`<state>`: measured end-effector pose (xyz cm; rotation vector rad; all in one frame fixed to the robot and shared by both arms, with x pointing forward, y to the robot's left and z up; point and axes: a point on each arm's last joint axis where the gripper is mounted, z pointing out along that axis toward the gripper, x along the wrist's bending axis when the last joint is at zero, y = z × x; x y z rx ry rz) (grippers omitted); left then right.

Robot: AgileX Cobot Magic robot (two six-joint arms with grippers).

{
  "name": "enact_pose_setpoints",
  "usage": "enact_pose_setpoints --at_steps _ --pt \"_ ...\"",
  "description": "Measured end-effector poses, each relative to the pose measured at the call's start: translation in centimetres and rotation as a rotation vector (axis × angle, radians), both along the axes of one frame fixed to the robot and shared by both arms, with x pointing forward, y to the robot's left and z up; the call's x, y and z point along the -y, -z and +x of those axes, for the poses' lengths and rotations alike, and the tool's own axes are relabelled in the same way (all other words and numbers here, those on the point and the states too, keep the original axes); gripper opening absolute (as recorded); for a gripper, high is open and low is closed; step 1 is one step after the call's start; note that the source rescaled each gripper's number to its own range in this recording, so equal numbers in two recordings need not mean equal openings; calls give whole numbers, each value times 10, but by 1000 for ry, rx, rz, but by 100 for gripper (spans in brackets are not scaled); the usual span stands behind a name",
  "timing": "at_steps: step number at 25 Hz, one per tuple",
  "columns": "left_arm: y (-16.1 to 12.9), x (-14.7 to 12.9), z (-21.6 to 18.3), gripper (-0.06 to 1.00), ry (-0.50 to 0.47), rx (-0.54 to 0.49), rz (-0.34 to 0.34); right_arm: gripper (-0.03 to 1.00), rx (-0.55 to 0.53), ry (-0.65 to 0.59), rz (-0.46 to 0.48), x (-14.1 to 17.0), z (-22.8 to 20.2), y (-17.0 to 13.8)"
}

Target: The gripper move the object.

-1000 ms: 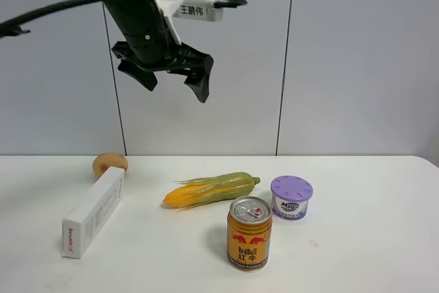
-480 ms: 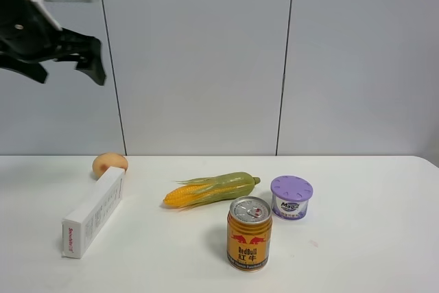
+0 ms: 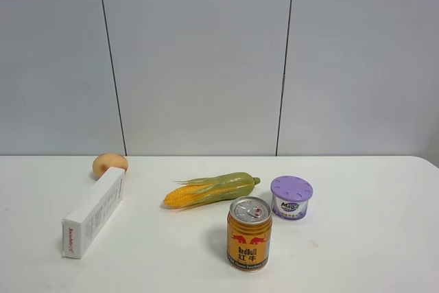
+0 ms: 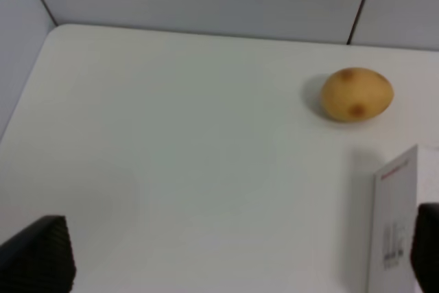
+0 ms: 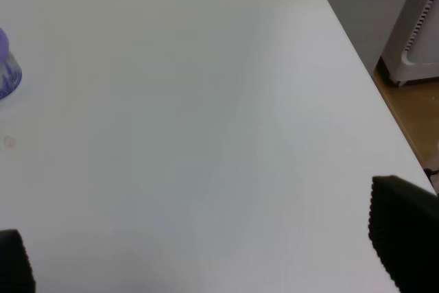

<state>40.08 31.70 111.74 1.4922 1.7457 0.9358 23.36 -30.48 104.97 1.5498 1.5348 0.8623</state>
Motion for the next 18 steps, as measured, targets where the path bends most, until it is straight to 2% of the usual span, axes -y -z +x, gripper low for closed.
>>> enact_pose_setpoints --at_steps 6,10,13,18 --pt "1 6 -98 99 -22 73 -7 100 0 0 0 0 0 0" --pt "10 8 -144 99 -38 50 -18 100 0 0 0 0 0 0" --pt "19 10 -169 99 -46 26 -24 100 0 0 0 0 0 0" --pt "24 11 -193 99 -30 102 10 100 0 0 0 0 0 0"
